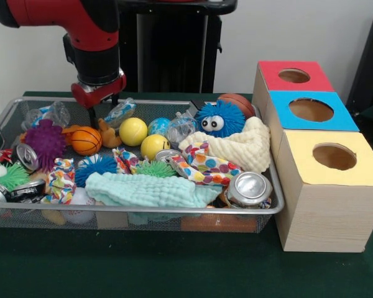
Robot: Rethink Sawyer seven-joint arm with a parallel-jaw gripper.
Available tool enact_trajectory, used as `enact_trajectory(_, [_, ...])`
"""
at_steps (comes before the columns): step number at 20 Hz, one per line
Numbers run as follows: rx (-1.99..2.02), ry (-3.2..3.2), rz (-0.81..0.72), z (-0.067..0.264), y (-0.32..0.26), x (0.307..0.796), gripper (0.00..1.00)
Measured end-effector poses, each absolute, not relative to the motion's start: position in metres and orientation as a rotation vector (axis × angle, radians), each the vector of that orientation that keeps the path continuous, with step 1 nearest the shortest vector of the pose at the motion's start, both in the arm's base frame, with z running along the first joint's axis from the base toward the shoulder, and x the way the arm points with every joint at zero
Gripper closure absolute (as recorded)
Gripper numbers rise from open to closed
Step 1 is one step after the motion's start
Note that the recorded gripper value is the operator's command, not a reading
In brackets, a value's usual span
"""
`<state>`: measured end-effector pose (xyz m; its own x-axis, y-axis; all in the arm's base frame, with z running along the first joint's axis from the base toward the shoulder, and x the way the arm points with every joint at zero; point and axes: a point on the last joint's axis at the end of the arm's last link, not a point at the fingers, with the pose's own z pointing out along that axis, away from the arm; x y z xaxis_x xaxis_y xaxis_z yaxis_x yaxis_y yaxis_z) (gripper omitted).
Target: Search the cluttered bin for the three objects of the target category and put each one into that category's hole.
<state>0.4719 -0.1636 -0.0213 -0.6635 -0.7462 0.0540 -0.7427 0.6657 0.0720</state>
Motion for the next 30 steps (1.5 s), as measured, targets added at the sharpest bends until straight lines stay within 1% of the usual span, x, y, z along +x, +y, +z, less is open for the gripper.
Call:
enact_trajectory(9, [1.358, -2.749, -0.01, -0.021, -0.157, 0.473, 0.0])
enact_trajectory(21, [1.387, -2.753, -0.016, -0.021, -0.147, 0.47, 0.0])
enact_trajectory(30, [1.428, -2.73, 0.011, -0.021, -0.139, 0.471, 0.0])
